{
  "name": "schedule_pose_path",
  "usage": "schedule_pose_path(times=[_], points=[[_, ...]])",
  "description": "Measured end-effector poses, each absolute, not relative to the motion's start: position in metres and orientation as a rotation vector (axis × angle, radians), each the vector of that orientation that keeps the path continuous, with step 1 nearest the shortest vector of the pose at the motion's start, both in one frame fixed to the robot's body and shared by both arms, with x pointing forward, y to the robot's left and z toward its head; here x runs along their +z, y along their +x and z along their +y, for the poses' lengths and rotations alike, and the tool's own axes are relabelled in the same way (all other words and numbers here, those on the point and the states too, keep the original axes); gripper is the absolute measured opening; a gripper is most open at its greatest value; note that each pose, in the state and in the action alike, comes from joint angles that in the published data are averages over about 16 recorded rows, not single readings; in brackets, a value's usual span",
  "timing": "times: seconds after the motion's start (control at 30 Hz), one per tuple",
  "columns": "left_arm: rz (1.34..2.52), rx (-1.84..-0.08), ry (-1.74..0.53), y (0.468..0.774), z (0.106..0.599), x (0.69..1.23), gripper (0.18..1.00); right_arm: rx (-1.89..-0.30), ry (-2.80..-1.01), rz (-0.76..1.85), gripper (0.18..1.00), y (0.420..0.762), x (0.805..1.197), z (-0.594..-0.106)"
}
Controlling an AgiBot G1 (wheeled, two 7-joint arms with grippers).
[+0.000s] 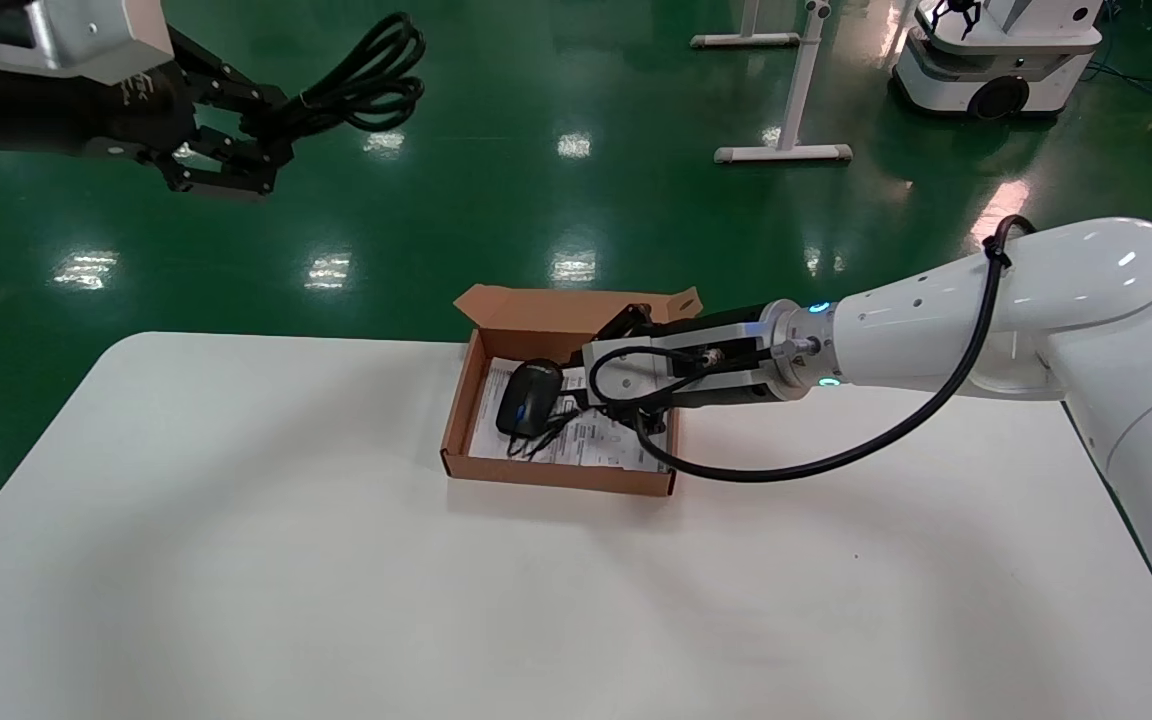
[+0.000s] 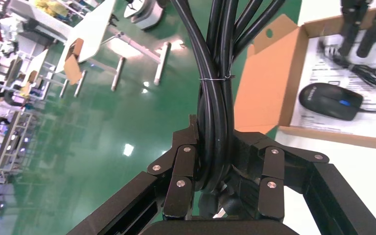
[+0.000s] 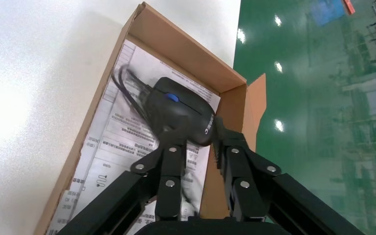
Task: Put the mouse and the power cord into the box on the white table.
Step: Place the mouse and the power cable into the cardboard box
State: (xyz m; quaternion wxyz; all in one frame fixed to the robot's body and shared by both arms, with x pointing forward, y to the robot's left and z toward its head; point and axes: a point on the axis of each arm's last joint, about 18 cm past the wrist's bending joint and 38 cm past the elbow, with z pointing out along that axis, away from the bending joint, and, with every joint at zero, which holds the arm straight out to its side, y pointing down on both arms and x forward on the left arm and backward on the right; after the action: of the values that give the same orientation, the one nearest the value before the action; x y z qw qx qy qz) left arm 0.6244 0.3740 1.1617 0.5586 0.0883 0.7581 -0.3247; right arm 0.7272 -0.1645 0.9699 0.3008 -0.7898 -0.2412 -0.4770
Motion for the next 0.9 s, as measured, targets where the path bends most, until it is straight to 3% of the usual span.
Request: schedule_pose_path(times=[0.37, 0.63, 0.9], points=[[1.863, -0.735, 0.211, 0.653, 0.346, 1.134, 0.211, -1.429, -1.995, -0.446, 0.424, 0.728, 1.028, -0.232], [1.913, -0.724, 0.207, 0.691, 0.302, 1.096, 0.211, -1.591, -1.934, -0.305, 0.618, 0.711, 1.072, -0.319], [1.917, -0.688, 0.168, 0.728, 0.262, 1.058, 0.211, -1.670, -1.966, -0.248, 0.802, 0.692, 1.082, -0.379]])
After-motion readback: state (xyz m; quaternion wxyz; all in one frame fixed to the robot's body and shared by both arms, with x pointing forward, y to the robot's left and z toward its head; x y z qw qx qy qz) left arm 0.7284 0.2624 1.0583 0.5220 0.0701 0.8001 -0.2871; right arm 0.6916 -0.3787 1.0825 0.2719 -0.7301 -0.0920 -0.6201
